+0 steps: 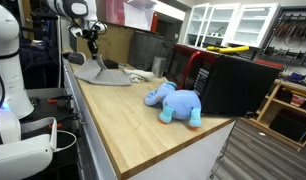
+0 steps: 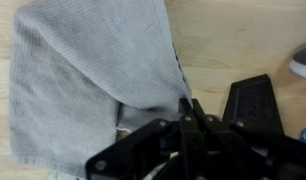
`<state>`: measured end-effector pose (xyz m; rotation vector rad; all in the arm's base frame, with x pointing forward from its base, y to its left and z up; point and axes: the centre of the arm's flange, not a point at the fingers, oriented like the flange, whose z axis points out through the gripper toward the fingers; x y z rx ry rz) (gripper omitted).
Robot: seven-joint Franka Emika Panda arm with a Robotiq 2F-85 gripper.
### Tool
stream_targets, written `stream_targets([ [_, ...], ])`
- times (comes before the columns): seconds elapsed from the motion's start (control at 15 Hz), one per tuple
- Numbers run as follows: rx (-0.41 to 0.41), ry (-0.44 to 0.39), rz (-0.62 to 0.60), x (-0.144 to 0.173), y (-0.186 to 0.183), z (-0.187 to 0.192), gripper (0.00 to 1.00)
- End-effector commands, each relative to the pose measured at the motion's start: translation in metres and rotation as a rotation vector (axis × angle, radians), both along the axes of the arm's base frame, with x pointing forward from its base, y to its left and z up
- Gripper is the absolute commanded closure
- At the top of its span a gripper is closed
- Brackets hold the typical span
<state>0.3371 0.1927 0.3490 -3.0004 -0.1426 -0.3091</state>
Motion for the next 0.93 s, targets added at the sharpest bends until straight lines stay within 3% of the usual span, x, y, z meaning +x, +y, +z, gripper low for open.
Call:
stream_targets([
  [0.0, -0.027, -0.012, 0.204, -0.027, -0.012, 0.012, 0.72],
  [0.13, -0.023, 0.011, 0.320, -0.023, -0.015, 0.027, 0.65],
  [0.4, 0.051, 0.043, 0.400, 0.002, -0.040, 0.057, 0.34],
  [0.53, 0.075, 0.025, 0.379, 0.022, -0.053, 0.067, 0.21],
  [0.73, 0.079, 0.021, 0.238, 0.057, -0.068, 0.069, 0.00],
  [0.87, 0.079, 0.047, 0.158, 0.072, -0.073, 0.062, 0.00],
])
